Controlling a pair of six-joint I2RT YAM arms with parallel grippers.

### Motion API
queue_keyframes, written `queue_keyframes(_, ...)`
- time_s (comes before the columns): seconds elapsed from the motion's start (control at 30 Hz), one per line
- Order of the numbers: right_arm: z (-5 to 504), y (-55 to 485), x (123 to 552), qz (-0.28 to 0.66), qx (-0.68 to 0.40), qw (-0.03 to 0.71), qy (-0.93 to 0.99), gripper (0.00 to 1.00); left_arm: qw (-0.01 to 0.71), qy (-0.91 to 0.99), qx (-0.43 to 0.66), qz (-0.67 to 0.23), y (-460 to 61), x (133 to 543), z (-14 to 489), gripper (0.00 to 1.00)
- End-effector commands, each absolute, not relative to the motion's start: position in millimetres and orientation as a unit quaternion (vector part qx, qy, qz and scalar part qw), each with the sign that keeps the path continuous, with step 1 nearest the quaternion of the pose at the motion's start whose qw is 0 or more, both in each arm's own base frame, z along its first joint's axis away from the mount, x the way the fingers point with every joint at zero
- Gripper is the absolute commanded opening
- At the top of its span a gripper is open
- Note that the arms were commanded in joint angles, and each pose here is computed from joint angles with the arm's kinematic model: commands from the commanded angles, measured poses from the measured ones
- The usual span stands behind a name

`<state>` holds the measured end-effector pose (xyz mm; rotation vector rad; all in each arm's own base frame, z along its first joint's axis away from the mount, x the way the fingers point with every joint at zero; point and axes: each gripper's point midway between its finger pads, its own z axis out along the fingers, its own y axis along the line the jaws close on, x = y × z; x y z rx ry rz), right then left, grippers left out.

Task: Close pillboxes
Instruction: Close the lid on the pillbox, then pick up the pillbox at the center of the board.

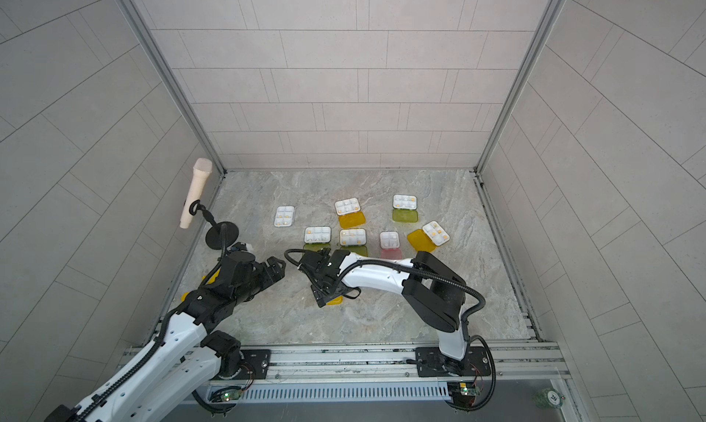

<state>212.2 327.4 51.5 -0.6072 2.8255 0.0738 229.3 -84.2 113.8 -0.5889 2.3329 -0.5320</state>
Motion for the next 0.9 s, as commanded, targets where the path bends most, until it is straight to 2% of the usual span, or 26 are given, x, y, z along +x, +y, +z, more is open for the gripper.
queue_keyframes(0.0, 52, 331, 214, 0.018, -0.196, 0.132, 0.972, 1.00, 0.354, 0.886, -0.231, -0.190, -74, 231, 130, 0.93)
queue_keyframes(0.4, 33, 337, 214, 0.021, -0.158, 0.121, 0.980, 1.00, 0.362, 0.881, -0.235, -0.194, -70, 225, 136, 0.93)
queue_keyframes(0.87, 18, 336, 213, 0.014, -0.151, 0.113, 0.982, 0.91, 0.355, 0.884, -0.233, -0.195, -72, 226, 133, 0.93)
